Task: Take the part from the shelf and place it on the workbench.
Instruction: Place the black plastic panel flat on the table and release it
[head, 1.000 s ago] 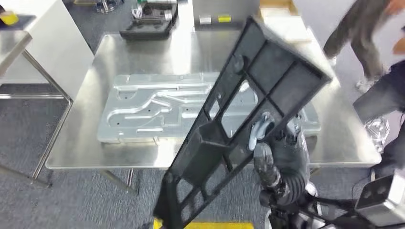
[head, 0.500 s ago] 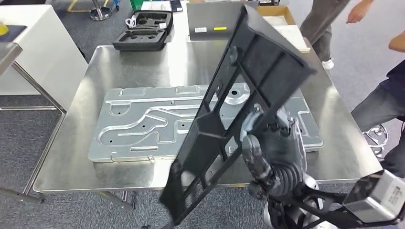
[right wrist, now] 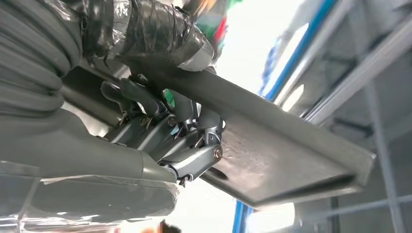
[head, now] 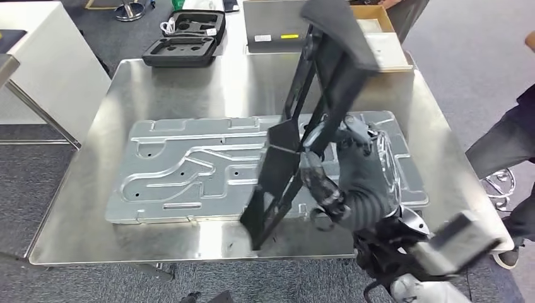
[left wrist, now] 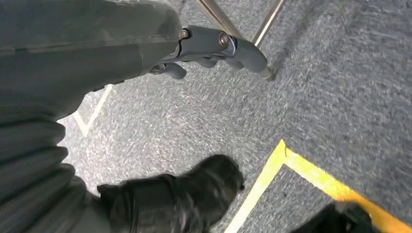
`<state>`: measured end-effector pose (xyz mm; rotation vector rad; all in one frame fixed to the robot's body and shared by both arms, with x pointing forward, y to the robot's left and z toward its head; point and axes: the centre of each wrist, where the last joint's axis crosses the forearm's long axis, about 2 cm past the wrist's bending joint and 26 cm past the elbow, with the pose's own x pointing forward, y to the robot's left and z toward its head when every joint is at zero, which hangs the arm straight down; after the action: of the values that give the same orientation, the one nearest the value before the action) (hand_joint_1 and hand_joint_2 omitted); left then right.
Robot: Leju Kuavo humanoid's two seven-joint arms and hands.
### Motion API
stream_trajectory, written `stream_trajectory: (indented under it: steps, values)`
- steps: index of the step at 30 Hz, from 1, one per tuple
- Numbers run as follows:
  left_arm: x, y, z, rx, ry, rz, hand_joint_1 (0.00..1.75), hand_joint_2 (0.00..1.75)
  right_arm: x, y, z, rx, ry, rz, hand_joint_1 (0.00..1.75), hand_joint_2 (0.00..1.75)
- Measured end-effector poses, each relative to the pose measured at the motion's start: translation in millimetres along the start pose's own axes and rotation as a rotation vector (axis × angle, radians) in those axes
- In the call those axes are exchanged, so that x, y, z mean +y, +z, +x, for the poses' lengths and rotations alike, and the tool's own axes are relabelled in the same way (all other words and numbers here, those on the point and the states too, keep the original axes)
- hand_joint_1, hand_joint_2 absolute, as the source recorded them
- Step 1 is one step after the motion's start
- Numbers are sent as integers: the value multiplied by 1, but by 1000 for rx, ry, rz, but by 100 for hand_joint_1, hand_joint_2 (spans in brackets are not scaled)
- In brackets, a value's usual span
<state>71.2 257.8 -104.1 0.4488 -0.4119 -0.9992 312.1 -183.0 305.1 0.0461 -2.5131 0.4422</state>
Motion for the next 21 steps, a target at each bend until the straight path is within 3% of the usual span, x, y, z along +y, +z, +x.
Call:
stream_trajectory:
  steps: [7,10,21]
  values:
    - [0,0,2,-12,-27,-14,0,175,1,-32,-12,23,729,153,173,175]
    - [0,0,3,-14,-33,-14,0,175,3,-41,-20,1,968,223,173,175]
    - [1,-1,4,-7,-40,-17,0,175,-12,-58,-55,-14,1496,464,173,175]
